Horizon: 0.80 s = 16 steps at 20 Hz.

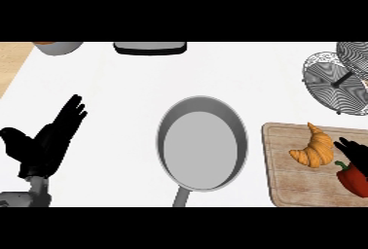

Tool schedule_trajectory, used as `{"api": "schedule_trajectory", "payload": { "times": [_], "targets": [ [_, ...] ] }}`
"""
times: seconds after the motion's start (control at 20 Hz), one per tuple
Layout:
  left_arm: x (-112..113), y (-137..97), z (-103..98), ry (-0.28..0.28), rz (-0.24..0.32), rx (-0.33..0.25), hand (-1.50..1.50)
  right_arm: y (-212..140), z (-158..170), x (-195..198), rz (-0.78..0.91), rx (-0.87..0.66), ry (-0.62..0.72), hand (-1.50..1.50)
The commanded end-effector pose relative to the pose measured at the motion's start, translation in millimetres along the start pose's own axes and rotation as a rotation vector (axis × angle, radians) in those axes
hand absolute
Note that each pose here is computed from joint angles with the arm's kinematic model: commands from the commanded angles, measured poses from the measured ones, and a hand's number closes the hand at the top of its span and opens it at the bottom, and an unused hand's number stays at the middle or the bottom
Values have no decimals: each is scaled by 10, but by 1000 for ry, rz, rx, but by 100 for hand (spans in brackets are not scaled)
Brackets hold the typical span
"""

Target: Pick the bell pepper from the cutting board and place it in the tiered basket

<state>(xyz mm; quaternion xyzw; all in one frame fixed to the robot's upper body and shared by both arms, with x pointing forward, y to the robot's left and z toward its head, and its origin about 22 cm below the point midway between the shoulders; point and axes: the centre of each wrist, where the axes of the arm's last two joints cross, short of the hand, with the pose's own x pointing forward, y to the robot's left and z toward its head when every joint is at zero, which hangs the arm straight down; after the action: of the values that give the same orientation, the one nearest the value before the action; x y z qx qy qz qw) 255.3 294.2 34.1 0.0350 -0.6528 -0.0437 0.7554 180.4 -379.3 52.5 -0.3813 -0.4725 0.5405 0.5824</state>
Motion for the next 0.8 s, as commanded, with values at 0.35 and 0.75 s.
{"api": "schedule_trajectory", "payload": {
  "times": [0.35, 0.75],
  "targets": [
    [86, -124, -9, 20, 4, 6, 0, -88, -142, -206, 86, 42, 40, -150],
    [-48, 21, 63, 5, 5, -9, 0, 406, -194, -414, 185, 152, -47, 150]
  ]
}}
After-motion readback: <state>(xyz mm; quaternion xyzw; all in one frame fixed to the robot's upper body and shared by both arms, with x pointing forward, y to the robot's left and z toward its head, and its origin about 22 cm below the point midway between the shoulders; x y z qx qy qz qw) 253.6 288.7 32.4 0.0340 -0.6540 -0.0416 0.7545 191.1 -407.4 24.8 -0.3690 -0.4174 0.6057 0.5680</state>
